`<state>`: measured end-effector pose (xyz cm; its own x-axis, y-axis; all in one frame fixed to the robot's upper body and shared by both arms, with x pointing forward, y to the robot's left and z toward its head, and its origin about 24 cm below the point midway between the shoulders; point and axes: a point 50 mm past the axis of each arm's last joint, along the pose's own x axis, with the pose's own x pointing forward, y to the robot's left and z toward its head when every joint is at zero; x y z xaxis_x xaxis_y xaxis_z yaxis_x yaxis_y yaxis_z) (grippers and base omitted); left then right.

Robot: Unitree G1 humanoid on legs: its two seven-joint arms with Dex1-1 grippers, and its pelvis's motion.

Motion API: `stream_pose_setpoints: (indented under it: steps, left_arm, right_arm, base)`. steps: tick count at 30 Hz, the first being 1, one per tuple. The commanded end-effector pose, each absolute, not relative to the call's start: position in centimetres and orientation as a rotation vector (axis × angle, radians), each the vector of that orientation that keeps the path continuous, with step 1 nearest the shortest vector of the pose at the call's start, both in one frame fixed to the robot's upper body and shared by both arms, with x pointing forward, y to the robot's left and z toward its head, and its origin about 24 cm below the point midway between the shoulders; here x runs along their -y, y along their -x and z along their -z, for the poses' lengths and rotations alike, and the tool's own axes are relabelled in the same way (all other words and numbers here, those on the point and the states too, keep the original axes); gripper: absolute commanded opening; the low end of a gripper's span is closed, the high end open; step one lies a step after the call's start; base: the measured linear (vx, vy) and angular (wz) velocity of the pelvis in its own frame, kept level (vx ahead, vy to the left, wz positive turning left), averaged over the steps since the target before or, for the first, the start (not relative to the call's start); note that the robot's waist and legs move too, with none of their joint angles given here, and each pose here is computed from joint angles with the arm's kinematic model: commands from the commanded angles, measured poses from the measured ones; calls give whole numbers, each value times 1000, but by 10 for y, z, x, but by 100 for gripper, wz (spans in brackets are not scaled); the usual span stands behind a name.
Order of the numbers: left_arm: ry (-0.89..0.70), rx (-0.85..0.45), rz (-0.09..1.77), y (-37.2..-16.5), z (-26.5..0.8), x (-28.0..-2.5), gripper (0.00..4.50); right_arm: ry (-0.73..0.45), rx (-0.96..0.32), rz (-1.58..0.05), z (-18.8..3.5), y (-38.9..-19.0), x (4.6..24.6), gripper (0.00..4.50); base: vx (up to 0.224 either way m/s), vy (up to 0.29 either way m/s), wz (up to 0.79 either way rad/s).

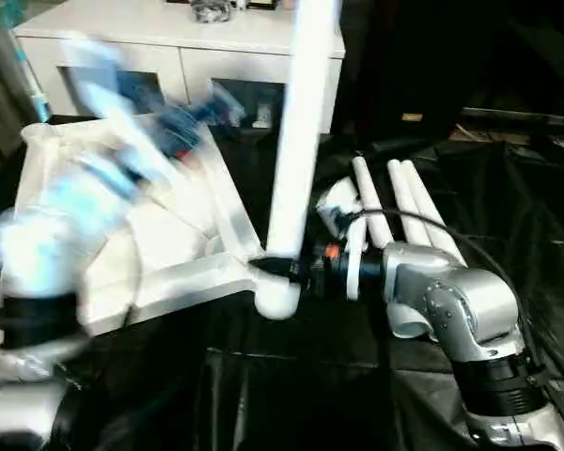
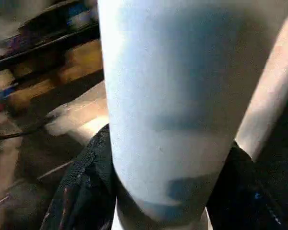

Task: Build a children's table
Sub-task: Pick table leg

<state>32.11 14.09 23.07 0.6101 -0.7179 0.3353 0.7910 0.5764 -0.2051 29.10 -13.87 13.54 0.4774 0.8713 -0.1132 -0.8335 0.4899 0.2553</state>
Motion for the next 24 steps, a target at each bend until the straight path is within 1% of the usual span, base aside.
stream_pose_setpoints:
  steps: [1,2,3,4,5,7,9,11,12,13,15,16,17,19,20,21,22,23,24]
  left_arm:
    - [168,146,887,-322,-213,-140,287]
    - [108,126,893,-321,-207,-141,287]
    - [108,126,893,-321,-207,-141,287]
    - [28,90,900,-319,-199,-143,287]
    - [-67,35,927,-314,-186,-145,287]
    - [-197,-81,1021,-301,-159,-144,287]
    - [-249,-151,1093,-293,-143,-142,287]
    - [-290,-210,1141,-289,-130,-141,287]
    - [-290,-210,1141,-289,-130,-141,287]
    - [-308,-237,1160,-288,-124,-141,287]
    - [-338,-319,1192,-288,-109,-142,287]
    - [-338,-319,1192,-288,-109,-142,270]
    - [-380,-366,1176,-292,-97,-144,259]
    - [-393,-382,1148,-297,-92,-146,252]
    - [-387,-390,1134,-299,-91,-147,249]
    - [-376,-401,1126,-300,-91,-147,230]
    - [-376,-401,1126,-300,-91,-147,230]
    - [-364,-411,1122,-302,-90,-147,212]
    - [-354,-422,1115,-303,-88,-147,207]
  right_arm:
    - [-137,-169,-913,-143,-304,148,191]
    - [-127,-162,-889,-143,-307,149,191]
    - [-127,-162,-889,-143,-307,149,191]
    - [-112,-144,-871,-143,-309,149,191]
    - [-111,-109,-849,-143,-311,148,191]
    - [-124,-50,-803,-141,-314,146,191]
    - [-130,-38,-777,-138,-314,145,191]
    - [-96,-50,-744,-132,-314,145,191]
    - [-96,-50,-744,-132,-314,145,191]
    - [-69,-59,-721,-129,-315,145,191]
    - [-67,-96,-692,-122,-317,147,191]
    - [-67,-96,-692,-122,-317,147,191]
    - [-69,-104,-696,-118,-317,148,191]
    - [-64,-103,-705,-116,-316,147,191]
    - [-66,-103,-700,-115,-316,148,191]
    - [-66,-107,-697,-114,-316,148,191]
    - [-66,-107,-697,-114,-316,148,191]
    - [-60,-112,-695,-112,-316,149,191]
    - [-59,-120,-691,-109,-315,150,191]
  base:
    - [0,0,0]
    - [0,0,0]
    - [0,0,0]
    - [0,0,0]
    - [0,0,0]
    - [0,0,0]
    - [0,0,0]
    - [0,0,0]
    - [0,0,0]
    - [0,0,0]
    - [0,0,0]
    - [0,0,0]
    - [0,0,0]
    - [0,0,0]
    - [0,0,0]
    - [0,0,0]
    - [0,0,0]
    - [0,0,0]
    - [0,0,0]
